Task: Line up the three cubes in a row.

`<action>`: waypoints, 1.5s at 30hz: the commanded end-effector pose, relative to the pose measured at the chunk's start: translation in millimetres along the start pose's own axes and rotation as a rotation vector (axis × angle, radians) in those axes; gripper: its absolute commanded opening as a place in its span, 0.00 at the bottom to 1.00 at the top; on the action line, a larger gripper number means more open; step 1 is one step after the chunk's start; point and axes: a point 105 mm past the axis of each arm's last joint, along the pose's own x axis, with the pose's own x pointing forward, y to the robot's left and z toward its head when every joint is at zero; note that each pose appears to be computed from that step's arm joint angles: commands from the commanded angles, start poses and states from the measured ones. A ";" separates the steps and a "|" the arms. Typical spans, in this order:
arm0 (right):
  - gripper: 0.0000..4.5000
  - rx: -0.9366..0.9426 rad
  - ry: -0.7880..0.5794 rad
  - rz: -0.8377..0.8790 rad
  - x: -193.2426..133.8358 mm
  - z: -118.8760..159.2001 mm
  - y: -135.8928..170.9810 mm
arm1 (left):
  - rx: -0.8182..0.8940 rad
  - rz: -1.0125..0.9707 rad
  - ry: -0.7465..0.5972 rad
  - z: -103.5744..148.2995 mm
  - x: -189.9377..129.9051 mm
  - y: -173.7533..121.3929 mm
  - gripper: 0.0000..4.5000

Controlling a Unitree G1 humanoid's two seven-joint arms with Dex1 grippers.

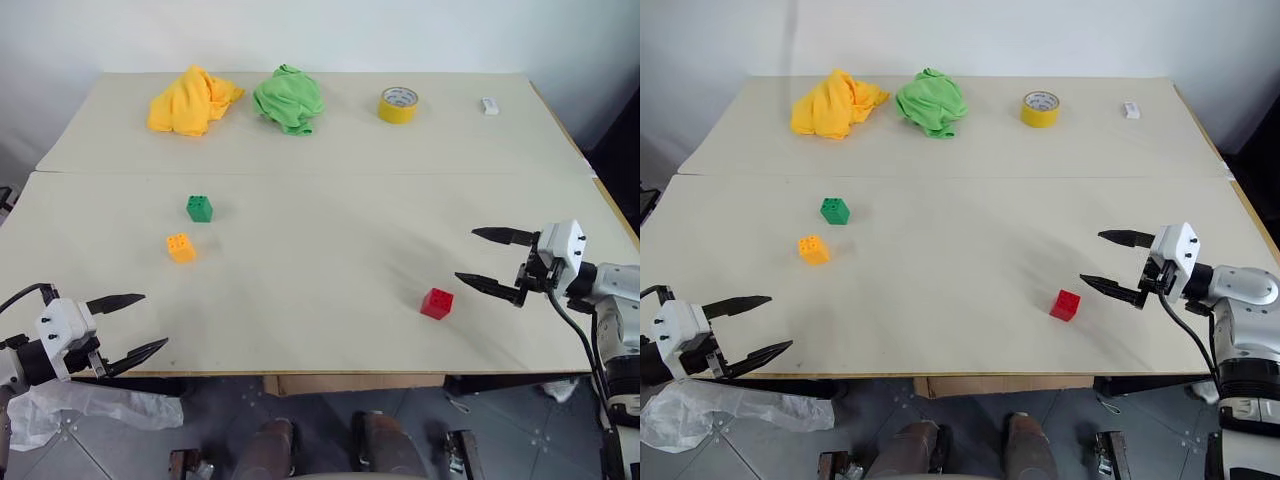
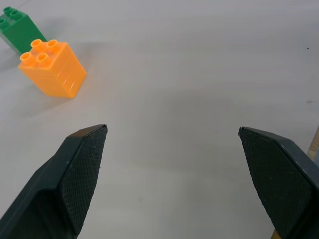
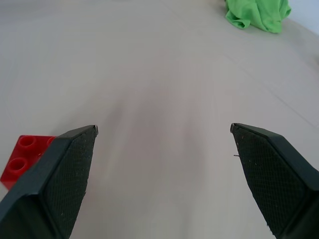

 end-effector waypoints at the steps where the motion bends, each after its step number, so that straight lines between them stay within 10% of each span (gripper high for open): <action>1: 1.00 -0.032 -0.021 -0.002 -2.4 5.1 -2.0 | 0.051 0.040 -0.061 18.7 -2.6 8.3 1.00; 20: 1.00 -0.006 0.265 -0.250 -126.1 -22.4 -5.0 | 0.089 -0.455 -0.401 135.4 103.5 -38.4 1.00; 31: 1.00 -0.021 0.292 0.269 -15.3 17.2 47.1 | 0.063 -0.450 -0.421 122.3 121.3 -49.0 1.00; 45: 0.96 0.053 0.436 0.313 19.9 -9.7 63.8 | 0.033 -0.425 -0.404 120.4 114.6 -62.6 1.00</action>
